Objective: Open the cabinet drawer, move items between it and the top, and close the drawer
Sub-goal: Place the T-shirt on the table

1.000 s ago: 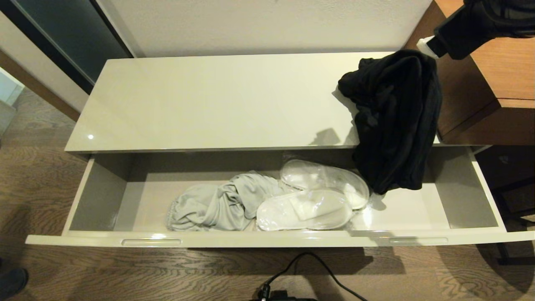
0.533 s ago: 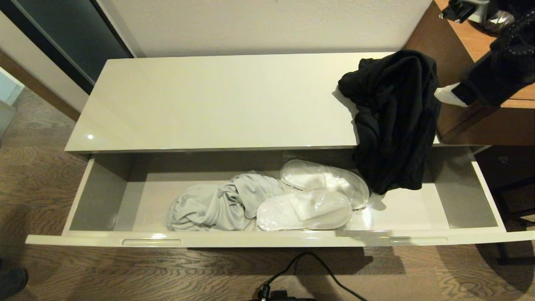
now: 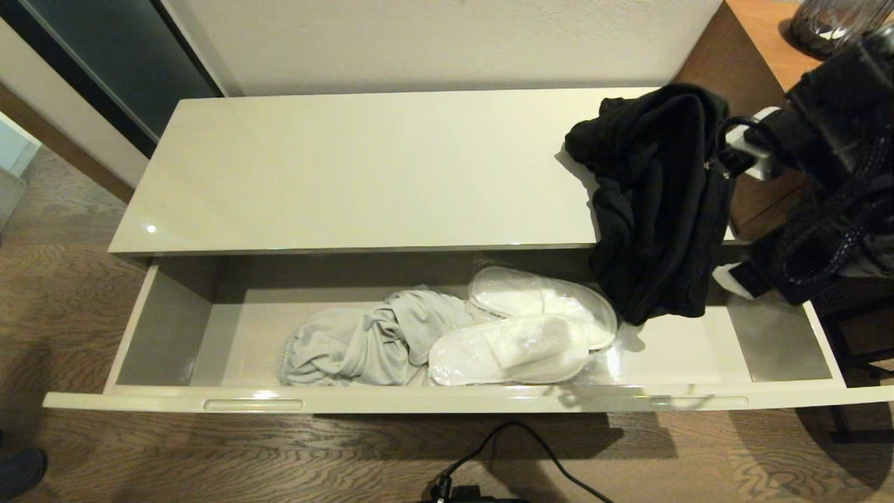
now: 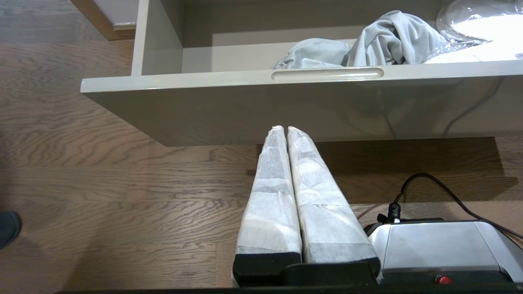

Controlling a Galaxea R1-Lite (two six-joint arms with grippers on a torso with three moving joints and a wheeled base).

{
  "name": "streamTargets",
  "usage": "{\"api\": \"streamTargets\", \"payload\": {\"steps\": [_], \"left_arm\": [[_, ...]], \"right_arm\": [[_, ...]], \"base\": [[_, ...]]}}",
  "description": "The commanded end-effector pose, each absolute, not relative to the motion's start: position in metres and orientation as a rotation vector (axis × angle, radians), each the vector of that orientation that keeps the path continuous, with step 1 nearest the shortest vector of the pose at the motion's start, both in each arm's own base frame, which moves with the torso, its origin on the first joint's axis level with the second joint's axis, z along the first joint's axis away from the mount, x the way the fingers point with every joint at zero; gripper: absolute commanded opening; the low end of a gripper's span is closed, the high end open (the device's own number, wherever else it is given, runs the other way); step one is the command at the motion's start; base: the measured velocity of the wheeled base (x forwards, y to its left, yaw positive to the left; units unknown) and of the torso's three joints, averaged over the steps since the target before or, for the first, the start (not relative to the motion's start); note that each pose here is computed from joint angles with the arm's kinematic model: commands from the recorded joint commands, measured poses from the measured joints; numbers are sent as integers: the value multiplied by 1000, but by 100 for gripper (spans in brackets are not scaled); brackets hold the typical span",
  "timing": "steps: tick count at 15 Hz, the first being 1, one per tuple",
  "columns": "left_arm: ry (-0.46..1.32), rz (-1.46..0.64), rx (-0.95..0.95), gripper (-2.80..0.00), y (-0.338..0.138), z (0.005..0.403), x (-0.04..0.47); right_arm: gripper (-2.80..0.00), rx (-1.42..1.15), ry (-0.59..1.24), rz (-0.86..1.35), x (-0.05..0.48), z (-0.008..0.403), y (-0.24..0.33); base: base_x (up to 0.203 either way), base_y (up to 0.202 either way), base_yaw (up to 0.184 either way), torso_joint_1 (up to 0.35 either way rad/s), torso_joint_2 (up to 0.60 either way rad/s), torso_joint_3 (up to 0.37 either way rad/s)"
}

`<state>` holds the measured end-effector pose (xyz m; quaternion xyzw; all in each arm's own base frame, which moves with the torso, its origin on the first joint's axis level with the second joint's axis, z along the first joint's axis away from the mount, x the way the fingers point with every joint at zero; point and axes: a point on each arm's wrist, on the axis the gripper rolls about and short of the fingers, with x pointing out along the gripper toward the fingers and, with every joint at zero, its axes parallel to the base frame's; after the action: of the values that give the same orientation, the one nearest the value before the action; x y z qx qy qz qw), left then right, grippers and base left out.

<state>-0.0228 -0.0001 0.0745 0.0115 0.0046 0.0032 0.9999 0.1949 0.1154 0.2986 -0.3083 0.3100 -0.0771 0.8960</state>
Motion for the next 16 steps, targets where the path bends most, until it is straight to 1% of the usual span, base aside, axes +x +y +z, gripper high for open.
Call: {"api": "streamTargets", "payload": {"steps": [1, 6, 9, 12, 16], "left_arm": [[11, 8, 23, -280, 0, 75, -23], [11, 8, 23, -280, 0, 75, -23], [11, 8, 23, -280, 0, 75, -23], [11, 8, 23, -280, 0, 75, -23], [11, 8, 23, -280, 0, 75, -23]], "right_arm": [[0, -611, 704, -204, 201, 271, 124], [0, -516, 786, -296, 231, 225, 143], [0, -484, 781, -367, 252, 203, 150], [0, -449, 785, -373, 266, 196, 142], [0, -420, 763, -400, 303, 192, 115]], "base": [[0, 0, 0, 0, 0, 0], [0, 0, 0, 0, 0, 0], [0, 0, 0, 0, 0, 0], [0, 0, 0, 0, 0, 0], [0, 0, 0, 0, 0, 0]]}}
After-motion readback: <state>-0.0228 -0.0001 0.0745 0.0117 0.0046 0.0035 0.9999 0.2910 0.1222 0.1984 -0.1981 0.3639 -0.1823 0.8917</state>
